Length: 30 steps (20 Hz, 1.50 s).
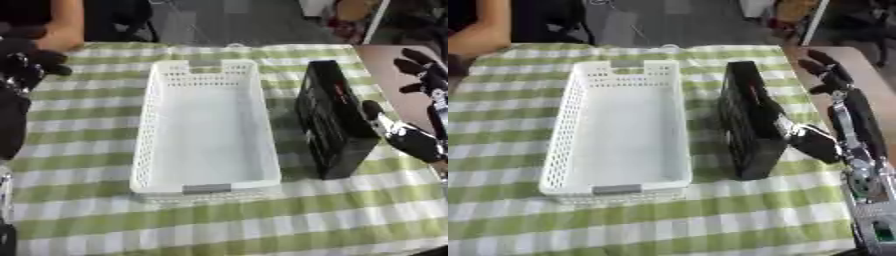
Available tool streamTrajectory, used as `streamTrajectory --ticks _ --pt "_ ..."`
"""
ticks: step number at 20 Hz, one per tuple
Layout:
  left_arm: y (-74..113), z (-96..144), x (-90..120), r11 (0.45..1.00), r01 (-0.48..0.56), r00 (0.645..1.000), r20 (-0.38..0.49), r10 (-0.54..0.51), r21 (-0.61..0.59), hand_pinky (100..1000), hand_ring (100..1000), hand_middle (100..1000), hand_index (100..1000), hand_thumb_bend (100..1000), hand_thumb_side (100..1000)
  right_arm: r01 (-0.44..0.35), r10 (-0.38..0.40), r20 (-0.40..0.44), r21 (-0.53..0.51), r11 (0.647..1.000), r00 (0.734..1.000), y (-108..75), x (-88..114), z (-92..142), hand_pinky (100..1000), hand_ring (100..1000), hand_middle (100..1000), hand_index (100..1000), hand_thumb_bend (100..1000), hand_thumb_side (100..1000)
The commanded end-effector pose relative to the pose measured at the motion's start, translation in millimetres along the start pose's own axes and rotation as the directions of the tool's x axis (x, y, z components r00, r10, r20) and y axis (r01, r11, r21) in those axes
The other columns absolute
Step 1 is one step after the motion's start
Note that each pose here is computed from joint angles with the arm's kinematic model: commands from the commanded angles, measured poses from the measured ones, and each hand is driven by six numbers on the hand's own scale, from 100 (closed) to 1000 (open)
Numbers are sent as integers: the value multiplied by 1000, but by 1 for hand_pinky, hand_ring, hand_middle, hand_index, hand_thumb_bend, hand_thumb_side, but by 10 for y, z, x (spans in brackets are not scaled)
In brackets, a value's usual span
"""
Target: Pick up objects on the table and place them in the box.
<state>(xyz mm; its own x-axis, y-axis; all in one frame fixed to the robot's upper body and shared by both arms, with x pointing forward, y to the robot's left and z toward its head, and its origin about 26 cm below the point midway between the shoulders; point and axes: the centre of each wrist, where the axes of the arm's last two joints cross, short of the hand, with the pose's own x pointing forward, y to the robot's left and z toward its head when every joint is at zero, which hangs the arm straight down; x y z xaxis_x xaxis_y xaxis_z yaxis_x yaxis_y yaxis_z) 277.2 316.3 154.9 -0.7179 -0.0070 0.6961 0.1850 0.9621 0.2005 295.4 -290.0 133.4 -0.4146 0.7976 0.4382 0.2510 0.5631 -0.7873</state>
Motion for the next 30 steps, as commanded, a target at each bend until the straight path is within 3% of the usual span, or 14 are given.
streamTrajectory --ticks 1,6,11,27,28,30 --pt "6 -49 65 1000 9 1000 28 -8 -12 660 660 798 737 510 812 -15 15 3 -7 1000 1000 -43 6 -11 693 869 958 908 470 656" --pt "6 -48 64 1000 9 1000 28 -9 -11 660 660 798 737 510 812 -17 17 2 3 1000 1000 -36 3 -9 688 862 957 907 456 661" --pt "7 -47 64 1000 10 1000 27 -9 -11 660 660 798 737 510 812 -40 40 -6 7 999 999 -44 -4 -12 619 788 947 899 449 669" --pt "7 -46 64 1000 10 1000 27 -10 -11 660 661 798 736 512 811 -59 59 -3 32 998 998 -27 3 -18 636 812 949 898 437 679" --pt "7 -46 64 1000 10 1000 27 -10 -11 660 661 798 736 511 812 -60 60 1 37 998 998 -25 9 -21 636 812 950 898 376 661" --pt "6 -47 64 1000 9 1000 27 -9 -11 660 661 798 736 511 812 -63 62 14 43 997 998 -27 28 -30 634 810 948 896 427 680"
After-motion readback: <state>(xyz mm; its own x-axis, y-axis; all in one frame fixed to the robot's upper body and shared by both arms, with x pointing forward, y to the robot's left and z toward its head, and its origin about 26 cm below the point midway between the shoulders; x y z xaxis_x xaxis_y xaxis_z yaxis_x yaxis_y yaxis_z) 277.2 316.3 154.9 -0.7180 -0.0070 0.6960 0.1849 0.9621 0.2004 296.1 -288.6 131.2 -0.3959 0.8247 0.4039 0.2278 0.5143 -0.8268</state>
